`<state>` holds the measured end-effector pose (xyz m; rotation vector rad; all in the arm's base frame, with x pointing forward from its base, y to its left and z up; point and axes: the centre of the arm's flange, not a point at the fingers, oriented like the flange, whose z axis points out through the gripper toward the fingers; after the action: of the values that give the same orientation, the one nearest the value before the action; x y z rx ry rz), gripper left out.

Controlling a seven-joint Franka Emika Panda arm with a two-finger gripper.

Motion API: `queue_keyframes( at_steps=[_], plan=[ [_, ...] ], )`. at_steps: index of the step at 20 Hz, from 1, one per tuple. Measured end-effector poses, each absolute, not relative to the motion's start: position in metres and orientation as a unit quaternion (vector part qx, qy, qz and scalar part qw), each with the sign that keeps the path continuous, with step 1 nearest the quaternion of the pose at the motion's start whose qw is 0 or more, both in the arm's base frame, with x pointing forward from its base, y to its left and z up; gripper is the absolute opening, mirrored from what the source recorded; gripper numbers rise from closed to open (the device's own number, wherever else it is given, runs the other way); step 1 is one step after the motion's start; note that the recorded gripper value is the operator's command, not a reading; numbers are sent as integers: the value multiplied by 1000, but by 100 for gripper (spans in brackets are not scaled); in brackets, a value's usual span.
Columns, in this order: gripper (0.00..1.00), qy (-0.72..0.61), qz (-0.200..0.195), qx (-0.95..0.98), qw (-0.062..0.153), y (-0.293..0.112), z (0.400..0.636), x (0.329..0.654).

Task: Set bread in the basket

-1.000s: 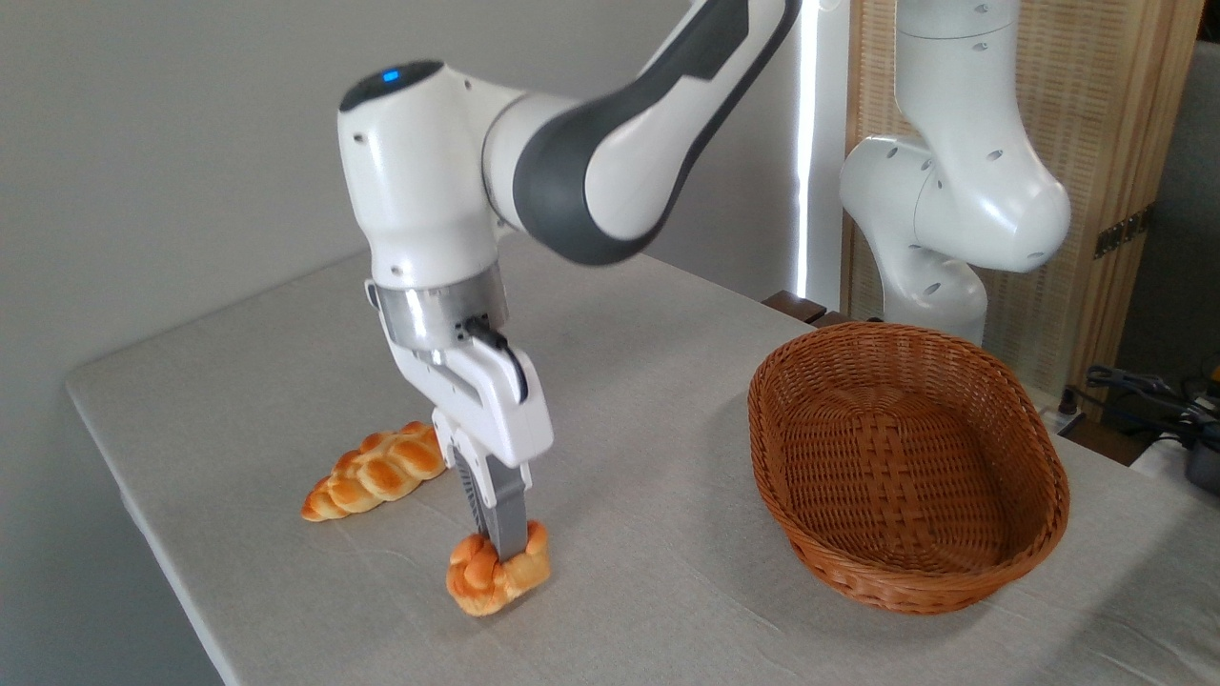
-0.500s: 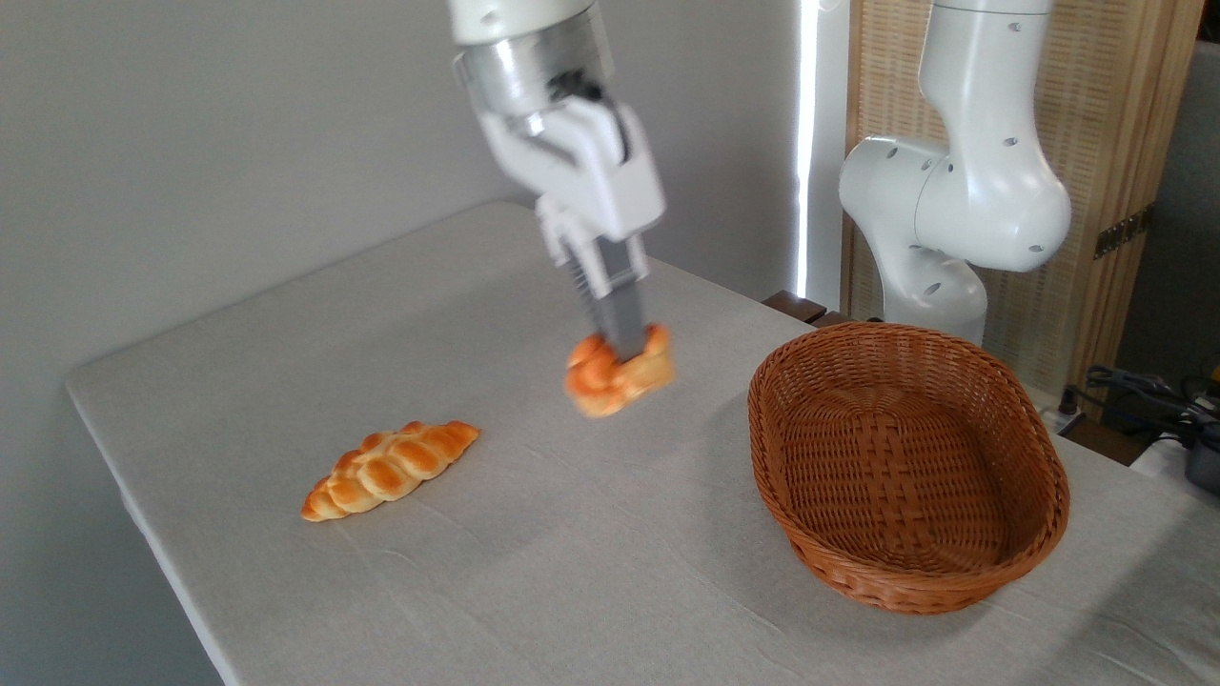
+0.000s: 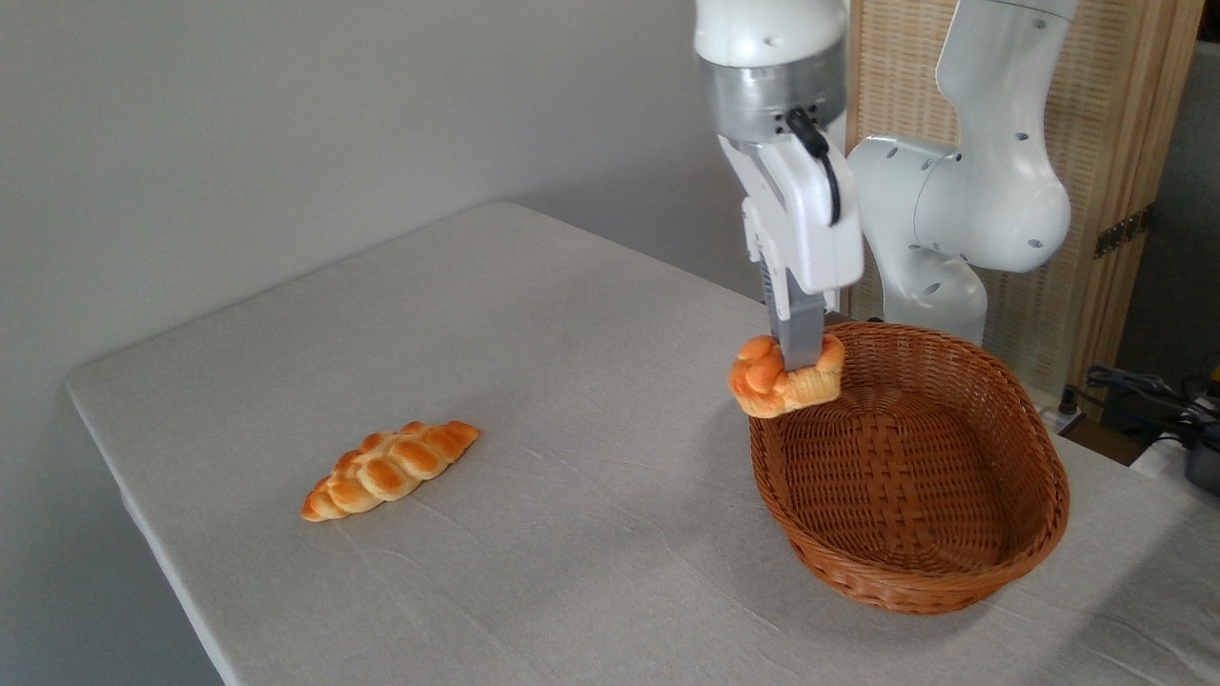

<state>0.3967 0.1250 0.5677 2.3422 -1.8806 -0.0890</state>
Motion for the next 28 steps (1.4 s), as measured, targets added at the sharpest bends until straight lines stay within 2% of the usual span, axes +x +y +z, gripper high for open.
queue_keyframes(
  at_steps=[2, 4, 8, 12, 13, 14, 15, 16, 20, 23, 28],
  plan=[
    [11, -650, -18, 756, 78, 138, 565, 393],
    [11, -673, -18, 735, 78, 146, 562, 391],
    [11, -702, -43, 707, 75, 143, 548, 395],
    [13, -689, -38, 716, 105, 179, 521, 390],
    [23, -685, -34, 719, 111, 190, 517, 386],
    [24, -682, -33, 721, 114, 201, 514, 382],
    [32, -682, -35, 722, 113, 208, 513, 379],
    [59, -681, -38, 723, 111, 212, 512, 377],
    [88, -682, -44, 720, 119, 218, 501, 376],
    [99, -681, -44, 721, 124, 219, 497, 376],
    [100, -682, -41, 721, 115, 219, 497, 379]
  ],
)
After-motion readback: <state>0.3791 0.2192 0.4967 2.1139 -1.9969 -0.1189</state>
